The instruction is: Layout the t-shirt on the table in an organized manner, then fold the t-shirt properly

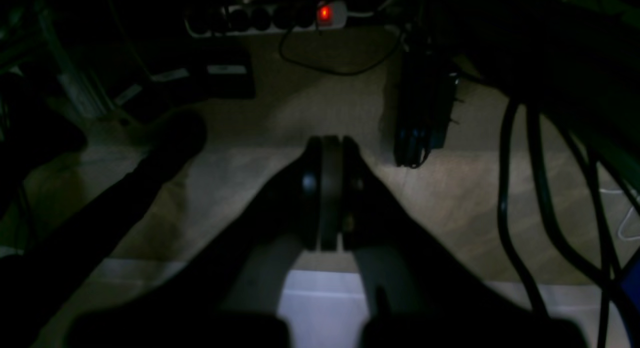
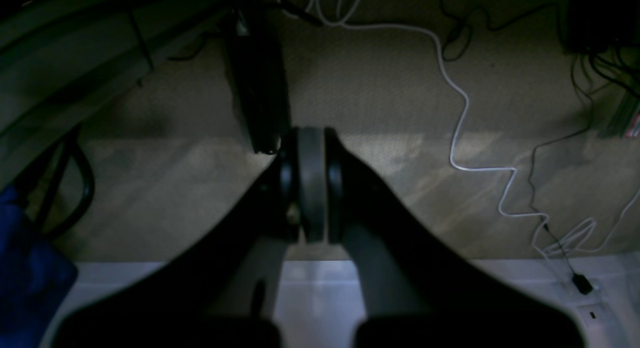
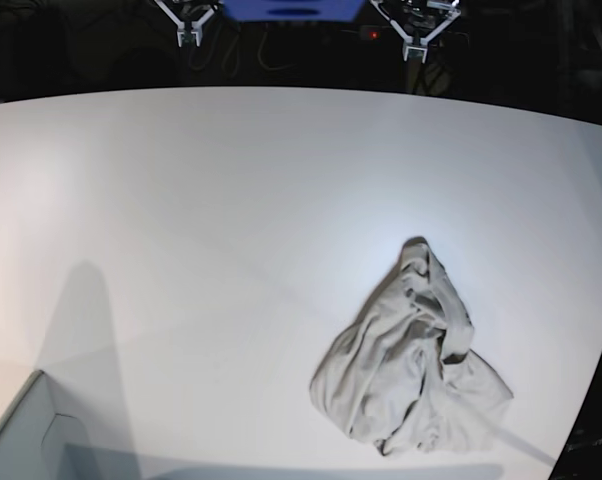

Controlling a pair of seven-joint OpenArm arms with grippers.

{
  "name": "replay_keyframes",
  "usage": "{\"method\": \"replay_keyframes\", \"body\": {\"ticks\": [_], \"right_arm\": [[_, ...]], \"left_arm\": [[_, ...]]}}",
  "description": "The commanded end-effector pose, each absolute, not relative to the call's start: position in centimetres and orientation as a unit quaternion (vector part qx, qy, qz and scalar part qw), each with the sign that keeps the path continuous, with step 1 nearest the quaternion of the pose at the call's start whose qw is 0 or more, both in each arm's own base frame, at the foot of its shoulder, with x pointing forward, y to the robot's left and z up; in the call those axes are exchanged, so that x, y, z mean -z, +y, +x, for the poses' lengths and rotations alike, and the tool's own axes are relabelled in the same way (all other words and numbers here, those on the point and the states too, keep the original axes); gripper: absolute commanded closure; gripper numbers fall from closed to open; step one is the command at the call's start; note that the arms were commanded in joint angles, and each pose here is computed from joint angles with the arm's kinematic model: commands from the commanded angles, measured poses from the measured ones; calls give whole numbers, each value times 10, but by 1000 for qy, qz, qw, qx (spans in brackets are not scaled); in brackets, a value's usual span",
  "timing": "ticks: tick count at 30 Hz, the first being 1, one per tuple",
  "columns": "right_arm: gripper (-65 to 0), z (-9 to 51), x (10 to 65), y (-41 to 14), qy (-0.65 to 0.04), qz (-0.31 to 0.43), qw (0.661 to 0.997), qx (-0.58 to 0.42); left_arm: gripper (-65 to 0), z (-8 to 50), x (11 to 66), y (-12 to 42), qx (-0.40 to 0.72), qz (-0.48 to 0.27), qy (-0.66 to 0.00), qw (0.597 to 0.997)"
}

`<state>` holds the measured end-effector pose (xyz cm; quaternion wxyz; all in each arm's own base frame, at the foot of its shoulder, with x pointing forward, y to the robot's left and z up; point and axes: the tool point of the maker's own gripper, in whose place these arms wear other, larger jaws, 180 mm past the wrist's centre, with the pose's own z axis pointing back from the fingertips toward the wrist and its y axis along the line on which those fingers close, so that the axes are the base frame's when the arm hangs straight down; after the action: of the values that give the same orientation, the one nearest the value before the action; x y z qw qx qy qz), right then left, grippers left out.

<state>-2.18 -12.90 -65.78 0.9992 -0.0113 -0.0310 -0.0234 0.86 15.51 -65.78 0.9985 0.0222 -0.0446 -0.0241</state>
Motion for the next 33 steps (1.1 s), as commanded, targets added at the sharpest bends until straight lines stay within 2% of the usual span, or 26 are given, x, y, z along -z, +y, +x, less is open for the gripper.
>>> {"method": "replay_keyframes", "body": {"ticks": [1, 23, 33], "right_arm": [[0, -26, 657, -126, -30, -3, 999, 26], [0, -36, 657, -126, -23, -3, 999, 24], [0, -61, 622, -131, -80, -9, 997, 20]], "left_arm": [[0, 6, 658, 158, 22, 25, -44, 998], [0, 3, 657, 158, 23, 25, -42, 999], [0, -34, 635, 184, 8, 34, -84, 996]]}}
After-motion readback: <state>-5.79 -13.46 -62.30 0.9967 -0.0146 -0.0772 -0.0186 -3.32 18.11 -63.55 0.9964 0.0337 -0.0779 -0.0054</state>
